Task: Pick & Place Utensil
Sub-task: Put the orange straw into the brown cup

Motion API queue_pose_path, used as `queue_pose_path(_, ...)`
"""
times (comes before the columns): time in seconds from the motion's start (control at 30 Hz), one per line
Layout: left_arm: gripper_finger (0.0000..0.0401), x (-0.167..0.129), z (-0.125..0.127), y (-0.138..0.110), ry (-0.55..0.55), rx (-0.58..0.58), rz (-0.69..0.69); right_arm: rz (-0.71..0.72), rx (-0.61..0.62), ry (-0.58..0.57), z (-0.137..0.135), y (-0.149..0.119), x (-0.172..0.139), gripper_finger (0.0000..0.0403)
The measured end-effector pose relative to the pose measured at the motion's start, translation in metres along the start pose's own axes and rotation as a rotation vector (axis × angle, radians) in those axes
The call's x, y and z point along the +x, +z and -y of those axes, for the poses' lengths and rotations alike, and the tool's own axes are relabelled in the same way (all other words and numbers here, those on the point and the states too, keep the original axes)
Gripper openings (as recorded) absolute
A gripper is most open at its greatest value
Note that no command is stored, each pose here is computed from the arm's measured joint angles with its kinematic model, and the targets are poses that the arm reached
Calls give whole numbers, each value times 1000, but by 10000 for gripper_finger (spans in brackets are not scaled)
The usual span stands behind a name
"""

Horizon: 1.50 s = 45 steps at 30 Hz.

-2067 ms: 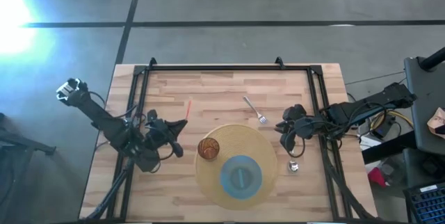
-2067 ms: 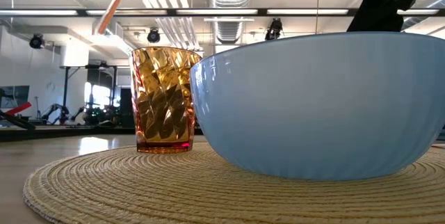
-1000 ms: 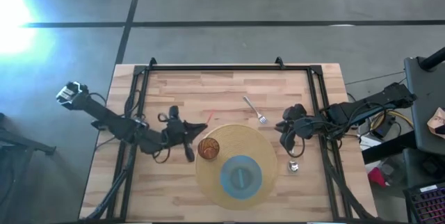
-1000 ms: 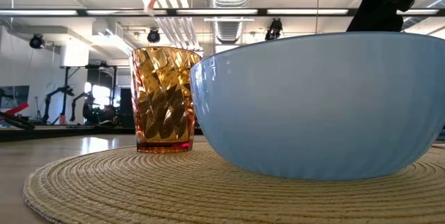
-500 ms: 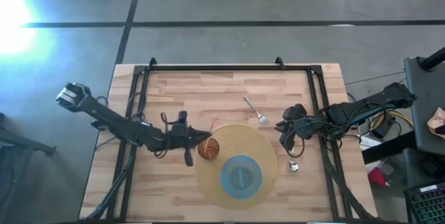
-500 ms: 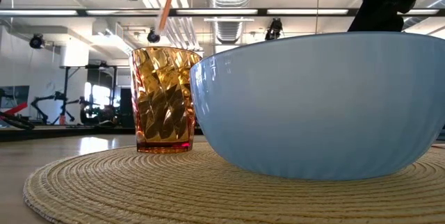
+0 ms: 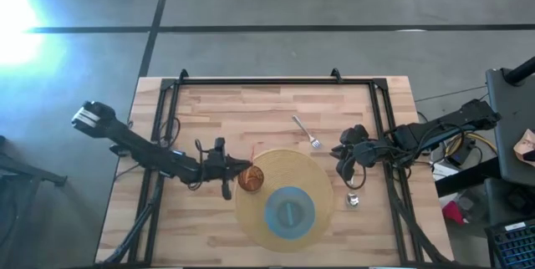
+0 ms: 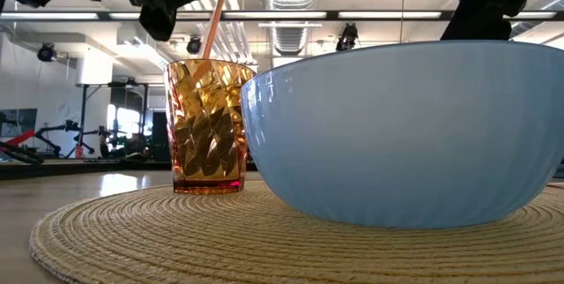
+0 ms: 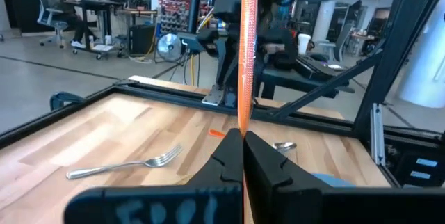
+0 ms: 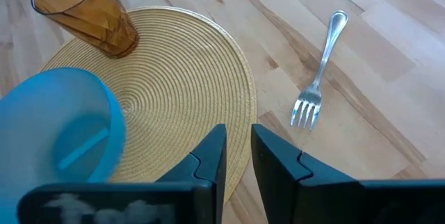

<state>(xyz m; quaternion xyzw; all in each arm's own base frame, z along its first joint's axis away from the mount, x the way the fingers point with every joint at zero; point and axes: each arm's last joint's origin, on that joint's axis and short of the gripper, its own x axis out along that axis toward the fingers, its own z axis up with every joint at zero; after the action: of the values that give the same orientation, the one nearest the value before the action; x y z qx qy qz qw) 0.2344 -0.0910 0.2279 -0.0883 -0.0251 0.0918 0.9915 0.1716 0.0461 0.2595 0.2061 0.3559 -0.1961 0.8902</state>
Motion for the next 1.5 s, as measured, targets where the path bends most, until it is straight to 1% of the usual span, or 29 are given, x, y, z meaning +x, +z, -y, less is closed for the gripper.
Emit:
queue_pose_path(0.27,0,18,5,-17,23,29,-46,2,0,0,0,0,0,63)
queue_pose_path(0.53,0,29,9,-33,46,15,-85,1,0,0,0,0,0,73)
queue_pose_path(0.77,0,31,9,-43,74,-26,-113,1,1,0,0,0,0,80)
queue_pose_path(1.03,0,30,8,-46,80,-48,-130,1,7,0,0,0,0,65)
queue_pose_path(1.13,0,30,7,-50,91,-44,-167,1,8,0,0,0,0,63)
queue_pose_path(1.23,0,28,5,-55,106,-59,-206,1,8,0,0,0,0,66)
queue_pose_path(1.5,0,28,5,-55,107,-70,-206,0,8,0,0,0,0,78)
